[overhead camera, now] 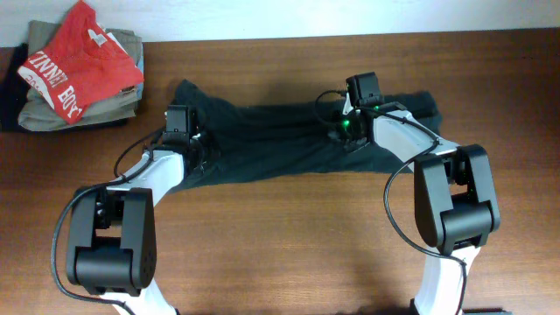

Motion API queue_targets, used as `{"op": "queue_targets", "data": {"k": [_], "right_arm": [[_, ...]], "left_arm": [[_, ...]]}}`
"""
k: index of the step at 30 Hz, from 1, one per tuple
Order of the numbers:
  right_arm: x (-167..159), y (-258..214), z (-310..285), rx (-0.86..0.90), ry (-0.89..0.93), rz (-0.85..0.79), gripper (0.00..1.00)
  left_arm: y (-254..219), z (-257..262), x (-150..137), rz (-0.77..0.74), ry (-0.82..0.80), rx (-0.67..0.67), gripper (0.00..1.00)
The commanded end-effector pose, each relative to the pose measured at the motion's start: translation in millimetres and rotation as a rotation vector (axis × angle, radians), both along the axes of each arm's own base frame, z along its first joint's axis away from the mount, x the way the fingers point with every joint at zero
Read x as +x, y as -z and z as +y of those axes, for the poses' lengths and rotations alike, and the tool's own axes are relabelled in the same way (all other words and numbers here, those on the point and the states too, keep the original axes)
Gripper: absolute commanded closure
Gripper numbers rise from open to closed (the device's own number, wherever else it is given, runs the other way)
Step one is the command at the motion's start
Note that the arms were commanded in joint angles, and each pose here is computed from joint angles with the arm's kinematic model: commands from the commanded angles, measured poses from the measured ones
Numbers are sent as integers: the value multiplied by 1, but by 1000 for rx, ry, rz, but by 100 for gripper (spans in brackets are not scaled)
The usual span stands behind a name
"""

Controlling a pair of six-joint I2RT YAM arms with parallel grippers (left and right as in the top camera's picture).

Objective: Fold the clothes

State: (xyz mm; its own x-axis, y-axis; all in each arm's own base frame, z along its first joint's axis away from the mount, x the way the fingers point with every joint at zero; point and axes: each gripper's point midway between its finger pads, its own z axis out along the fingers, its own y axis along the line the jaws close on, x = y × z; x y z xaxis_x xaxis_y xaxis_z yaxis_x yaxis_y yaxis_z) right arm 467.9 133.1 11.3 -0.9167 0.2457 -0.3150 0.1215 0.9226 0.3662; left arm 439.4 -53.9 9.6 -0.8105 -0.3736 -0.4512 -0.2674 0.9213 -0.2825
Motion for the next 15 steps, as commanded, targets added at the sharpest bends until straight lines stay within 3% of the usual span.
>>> {"op": "queue_targets", "data": {"k": [1, 3, 9, 10, 12, 15], "right_arm": [[17, -22, -1, -29, 16, -69, 82], [27, -30, -3, -50, 5, -116, 69], [42, -39, -28, -155, 75, -174, 68], [44, -52, -37, -155, 93, -179, 65], [47, -81, -59, -159, 137, -179, 52], [37, -129, -115, -196, 189, -144, 18]], "left_arm": [[10, 8, -5, 30, -19, 29, 67], [7, 8, -1, 10, -19, 27, 67], [-11, 5, 24, -109, -21, 15, 67], [-17, 5, 28, -130, -21, 13, 67], [-38, 4, 37, -172, -1, 22, 67], [-87, 4, 35, -187, 44, 56, 67]]}}
